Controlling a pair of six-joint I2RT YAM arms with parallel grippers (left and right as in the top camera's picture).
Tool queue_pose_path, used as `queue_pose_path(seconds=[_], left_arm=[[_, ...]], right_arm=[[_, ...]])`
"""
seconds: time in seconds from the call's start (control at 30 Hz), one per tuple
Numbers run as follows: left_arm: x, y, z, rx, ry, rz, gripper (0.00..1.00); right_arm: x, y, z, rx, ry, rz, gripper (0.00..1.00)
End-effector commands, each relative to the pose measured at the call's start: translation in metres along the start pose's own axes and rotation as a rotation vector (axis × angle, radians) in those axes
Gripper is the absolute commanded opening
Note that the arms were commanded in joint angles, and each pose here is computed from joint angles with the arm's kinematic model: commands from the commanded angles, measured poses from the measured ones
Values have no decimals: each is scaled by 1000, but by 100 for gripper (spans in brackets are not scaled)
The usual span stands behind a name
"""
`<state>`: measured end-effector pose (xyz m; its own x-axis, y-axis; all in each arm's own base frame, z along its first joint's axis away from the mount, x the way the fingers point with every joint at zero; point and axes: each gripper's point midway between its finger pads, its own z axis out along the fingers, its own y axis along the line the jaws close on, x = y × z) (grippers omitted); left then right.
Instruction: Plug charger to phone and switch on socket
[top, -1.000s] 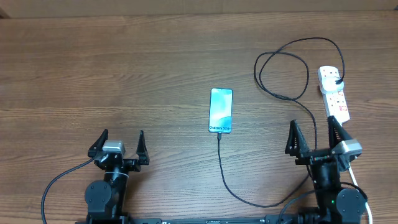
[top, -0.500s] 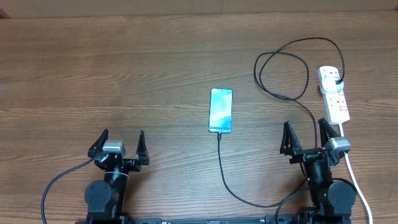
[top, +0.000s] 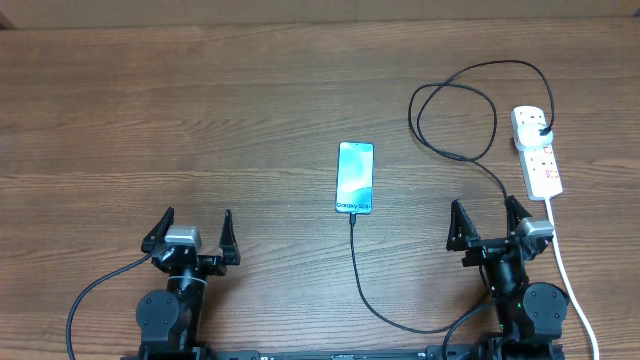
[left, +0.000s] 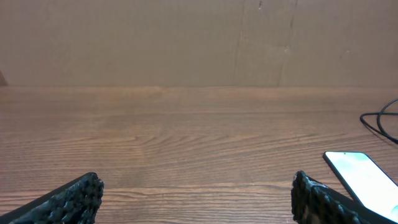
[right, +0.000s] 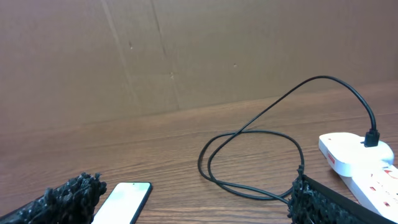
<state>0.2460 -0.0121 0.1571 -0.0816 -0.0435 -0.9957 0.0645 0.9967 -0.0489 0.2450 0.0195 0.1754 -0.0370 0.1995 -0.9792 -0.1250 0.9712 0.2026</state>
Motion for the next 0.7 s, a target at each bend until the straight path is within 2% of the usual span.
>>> queue_pose_path(seconds=[0.0, 0.27, 0.67], left_arm=[[1, 2, 0, -11, -5, 26, 100], [1, 2, 0, -11, -5, 26, 99], [1, 2, 0, -11, -5, 26, 100]], right_arm=[[3, 0, 0, 0, 0, -61, 100], [3, 0, 0, -4, 0, -160, 100], [3, 0, 0, -3, 0, -160, 100]])
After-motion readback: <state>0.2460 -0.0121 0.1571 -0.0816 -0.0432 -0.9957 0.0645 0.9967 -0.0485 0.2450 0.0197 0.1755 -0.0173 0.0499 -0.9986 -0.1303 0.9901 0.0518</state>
